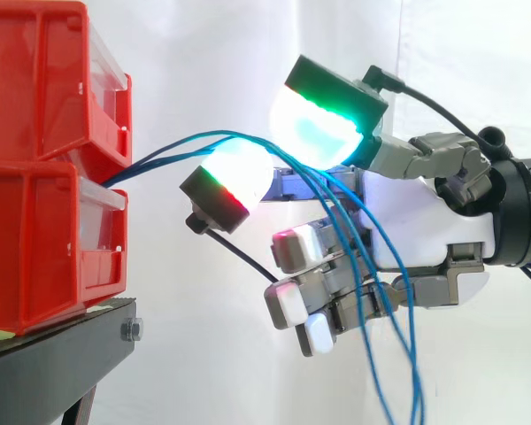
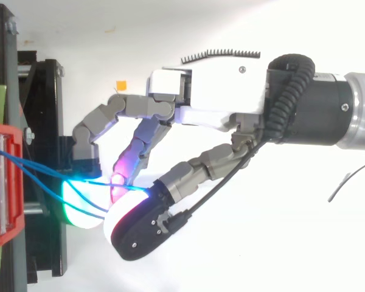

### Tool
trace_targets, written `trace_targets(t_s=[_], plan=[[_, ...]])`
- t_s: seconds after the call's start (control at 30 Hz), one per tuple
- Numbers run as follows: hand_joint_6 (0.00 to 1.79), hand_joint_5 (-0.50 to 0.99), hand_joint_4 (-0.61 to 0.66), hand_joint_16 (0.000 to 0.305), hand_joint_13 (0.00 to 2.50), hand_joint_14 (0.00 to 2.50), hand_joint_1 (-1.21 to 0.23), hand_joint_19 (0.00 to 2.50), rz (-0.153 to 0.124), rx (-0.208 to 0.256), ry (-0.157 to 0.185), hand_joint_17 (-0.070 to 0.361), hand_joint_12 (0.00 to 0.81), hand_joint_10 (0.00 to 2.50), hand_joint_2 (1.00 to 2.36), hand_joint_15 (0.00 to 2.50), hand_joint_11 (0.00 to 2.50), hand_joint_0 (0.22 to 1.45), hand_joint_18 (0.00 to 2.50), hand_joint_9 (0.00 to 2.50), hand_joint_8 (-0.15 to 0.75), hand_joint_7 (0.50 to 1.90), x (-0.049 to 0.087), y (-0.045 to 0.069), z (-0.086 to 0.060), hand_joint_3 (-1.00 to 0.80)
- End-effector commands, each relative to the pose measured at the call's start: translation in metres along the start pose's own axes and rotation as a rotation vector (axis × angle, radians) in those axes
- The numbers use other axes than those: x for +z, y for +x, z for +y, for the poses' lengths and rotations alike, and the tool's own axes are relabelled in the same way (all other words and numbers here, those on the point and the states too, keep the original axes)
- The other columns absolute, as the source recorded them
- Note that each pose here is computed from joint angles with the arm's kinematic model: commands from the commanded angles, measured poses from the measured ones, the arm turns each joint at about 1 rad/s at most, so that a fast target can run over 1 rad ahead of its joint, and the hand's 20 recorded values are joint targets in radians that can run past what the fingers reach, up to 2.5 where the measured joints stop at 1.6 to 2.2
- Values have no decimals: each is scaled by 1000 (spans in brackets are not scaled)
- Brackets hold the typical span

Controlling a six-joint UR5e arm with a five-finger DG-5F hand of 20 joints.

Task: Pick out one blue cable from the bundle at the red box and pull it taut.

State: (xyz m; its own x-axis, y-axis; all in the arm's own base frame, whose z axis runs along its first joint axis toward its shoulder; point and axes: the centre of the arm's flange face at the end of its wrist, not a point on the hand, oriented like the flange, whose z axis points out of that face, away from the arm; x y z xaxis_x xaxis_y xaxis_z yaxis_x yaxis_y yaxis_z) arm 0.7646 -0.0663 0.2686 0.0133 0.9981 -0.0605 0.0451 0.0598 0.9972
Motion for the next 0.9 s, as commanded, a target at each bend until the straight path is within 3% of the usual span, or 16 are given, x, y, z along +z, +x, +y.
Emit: trace_targets(t_s=[0.0,0.37,0.47,0.5,0.53,0.6,0.7,0.87], plan=[[885,-147,-248,44,864,26,-817,799,1,0,0,100,283,27,1015,686,747,631,642,990,181,841,0,0,0,-312],[908,-143,-131,45,866,28,-723,821,1,-1,9,102,302,29,1016,696,763,614,632,1027,205,819,-1,-1,-1,-293],[919,-148,-184,45,869,27,-800,774,0,-1,9,101,296,29,1014,674,777,682,664,1016,203,829,-1,-1,-1,-342],[918,-150,-247,45,884,27,-834,752,0,-1,9,102,294,30,1011,658,792,727,697,1031,191,943,-1,-1,-1,-394],[919,-150,-261,45,886,27,-839,743,1,-1,9,102,294,31,1009,658,799,742,702,1037,192,972,-1,-1,-1,-413],[957,-149,-317,45,897,26,-847,736,1,-1,11,100,289,32,1000,651,809,771,717,1077,196,906,-1,-1,-2,-495],[965,-122,-322,44,934,28,-875,736,0,0,11,98,286,32,1000,665,860,744,760,1177,209,997,-1,-1,-1,-500],[952,-99,-233,43,959,28,-896,772,1,1,9,96,284,32,1000,678,860,653,778,1227,213,973,-1,-1,-2,-500]])
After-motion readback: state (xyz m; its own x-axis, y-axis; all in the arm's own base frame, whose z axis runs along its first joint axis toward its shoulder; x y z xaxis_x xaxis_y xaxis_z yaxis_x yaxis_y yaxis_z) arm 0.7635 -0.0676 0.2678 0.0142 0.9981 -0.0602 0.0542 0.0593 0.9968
